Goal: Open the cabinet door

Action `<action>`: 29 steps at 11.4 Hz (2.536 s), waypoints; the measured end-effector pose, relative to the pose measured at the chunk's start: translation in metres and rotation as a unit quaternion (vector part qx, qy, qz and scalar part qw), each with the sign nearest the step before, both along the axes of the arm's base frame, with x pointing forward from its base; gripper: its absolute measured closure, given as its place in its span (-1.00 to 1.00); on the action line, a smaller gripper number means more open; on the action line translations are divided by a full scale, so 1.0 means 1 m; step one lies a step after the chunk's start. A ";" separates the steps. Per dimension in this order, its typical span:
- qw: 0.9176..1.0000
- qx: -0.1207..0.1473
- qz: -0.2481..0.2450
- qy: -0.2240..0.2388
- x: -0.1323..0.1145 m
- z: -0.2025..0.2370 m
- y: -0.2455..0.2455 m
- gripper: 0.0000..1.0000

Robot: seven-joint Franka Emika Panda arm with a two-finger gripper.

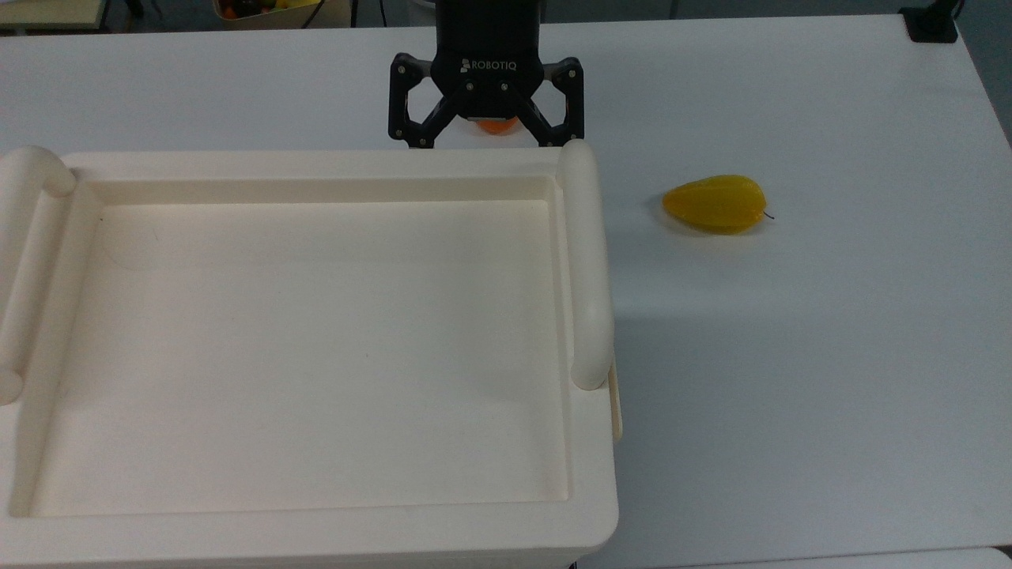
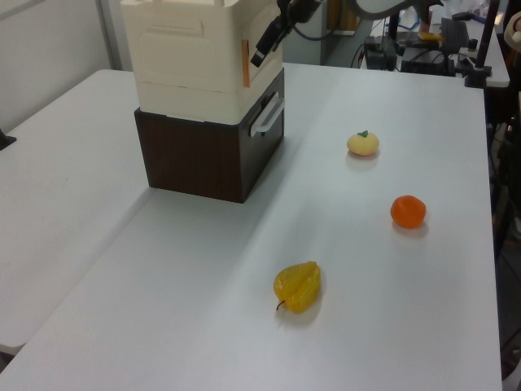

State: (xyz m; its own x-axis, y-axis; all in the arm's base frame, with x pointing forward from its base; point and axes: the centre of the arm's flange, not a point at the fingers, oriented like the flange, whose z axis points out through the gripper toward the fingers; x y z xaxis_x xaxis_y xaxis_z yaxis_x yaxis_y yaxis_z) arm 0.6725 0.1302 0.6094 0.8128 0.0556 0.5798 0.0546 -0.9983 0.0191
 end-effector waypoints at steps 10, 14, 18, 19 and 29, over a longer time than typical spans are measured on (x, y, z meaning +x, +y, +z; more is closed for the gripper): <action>1.000 -0.007 0.004 -0.025 0.011 -0.004 0.005 0.37; 1.000 -0.004 0.004 -0.026 0.009 -0.003 0.010 0.72; 1.000 -0.004 -0.001 0.001 0.002 0.001 0.009 0.72; 1.000 -0.005 -0.004 0.018 -0.004 0.005 0.007 0.72; 0.995 -0.005 -0.031 0.097 -0.052 0.054 -0.030 -0.64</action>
State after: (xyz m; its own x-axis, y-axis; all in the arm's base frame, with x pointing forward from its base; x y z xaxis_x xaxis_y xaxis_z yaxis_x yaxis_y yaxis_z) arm 0.6202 0.1006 0.6635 0.9116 0.0074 0.4109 -0.0030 -0.9997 0.0248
